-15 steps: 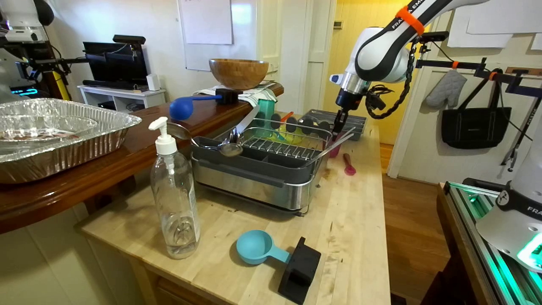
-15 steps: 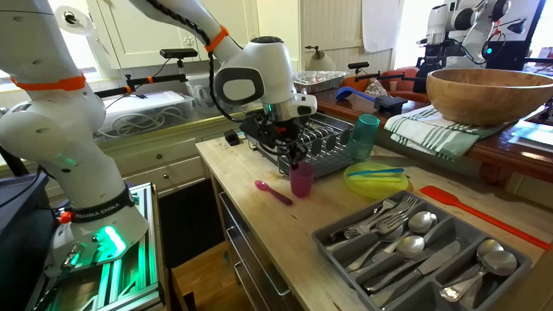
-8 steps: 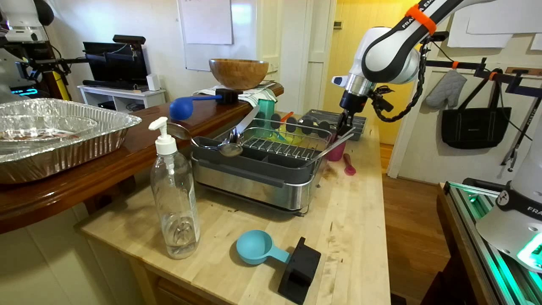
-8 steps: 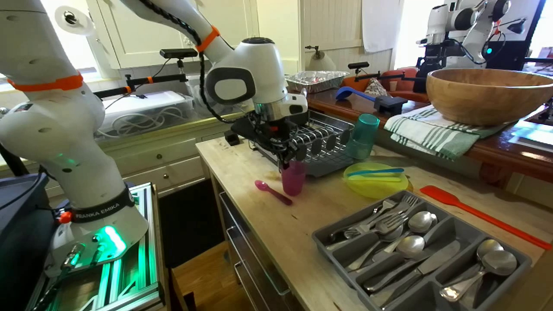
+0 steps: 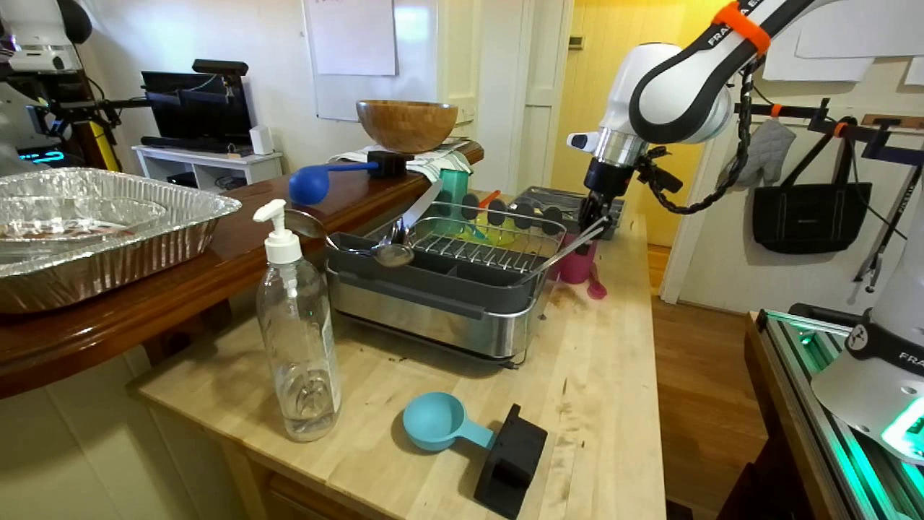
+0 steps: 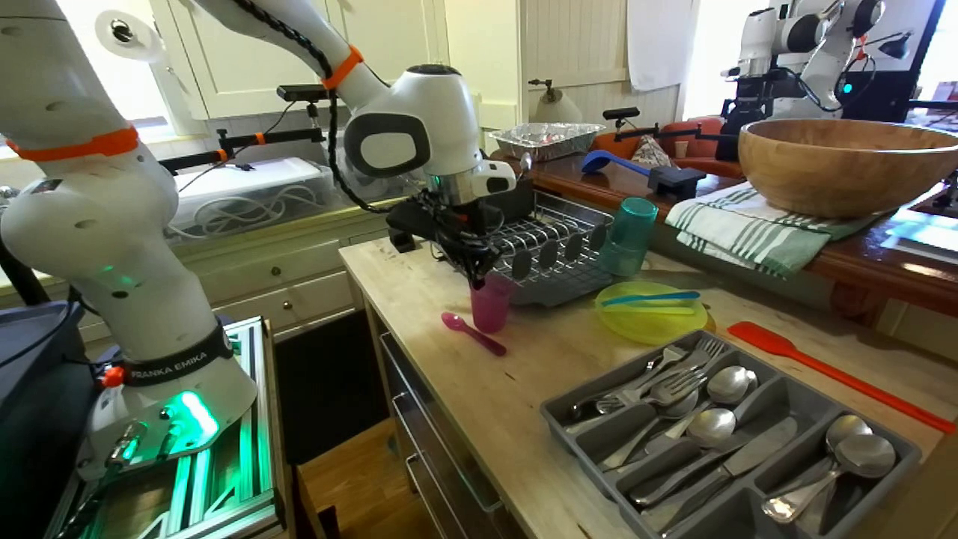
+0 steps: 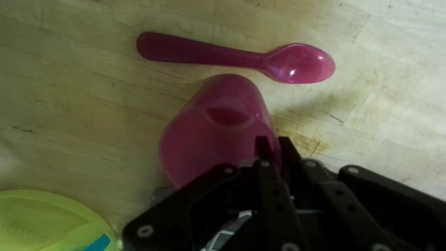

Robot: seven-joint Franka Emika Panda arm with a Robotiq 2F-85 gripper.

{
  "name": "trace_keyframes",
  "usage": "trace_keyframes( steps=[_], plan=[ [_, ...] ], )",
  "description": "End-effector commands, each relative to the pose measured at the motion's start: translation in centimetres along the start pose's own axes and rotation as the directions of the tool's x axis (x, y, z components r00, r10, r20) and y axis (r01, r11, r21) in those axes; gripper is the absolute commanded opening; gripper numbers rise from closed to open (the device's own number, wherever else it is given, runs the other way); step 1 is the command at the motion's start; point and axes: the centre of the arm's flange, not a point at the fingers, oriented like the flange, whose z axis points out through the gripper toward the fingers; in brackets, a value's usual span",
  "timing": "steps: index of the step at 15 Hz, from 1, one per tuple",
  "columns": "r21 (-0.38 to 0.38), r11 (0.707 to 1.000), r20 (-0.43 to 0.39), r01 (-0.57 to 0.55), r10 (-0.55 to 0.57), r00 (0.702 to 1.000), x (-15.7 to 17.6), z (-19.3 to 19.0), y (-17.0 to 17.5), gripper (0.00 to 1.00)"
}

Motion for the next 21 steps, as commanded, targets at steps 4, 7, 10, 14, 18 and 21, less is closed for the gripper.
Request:
trace_keyframes(
  steps=[4, 7, 10, 14, 18, 21],
  plan=[
    [0.003, 0.998, 0.024, 0.066, -0.066, 0.998, -0.7, -0.5, -1.7, 0.66],
    [0.002, 0.998, 0.021, 0.067, -0.067, 0.998, -0.7, -1.0, -1.7, 0.89],
    [-0.003, 0.998, 0.011, 0.055, -0.055, 0.998, -0.7, -2.1, -1.5, 1.0],
    [-0.01, 0.999, -0.003, 0.031, -0.031, 1.0, -0.9, -4.0, -1.3, 1.0],
    [-0.015, 1.0, -0.012, 0.006, -0.006, 1.0, -1.1, -6.5, -1.0, 1.0],
    [-0.037, 0.998, -0.037, -0.047, 0.046, 0.998, -1.2, -8.2, -0.2, 1.0]
  ],
)
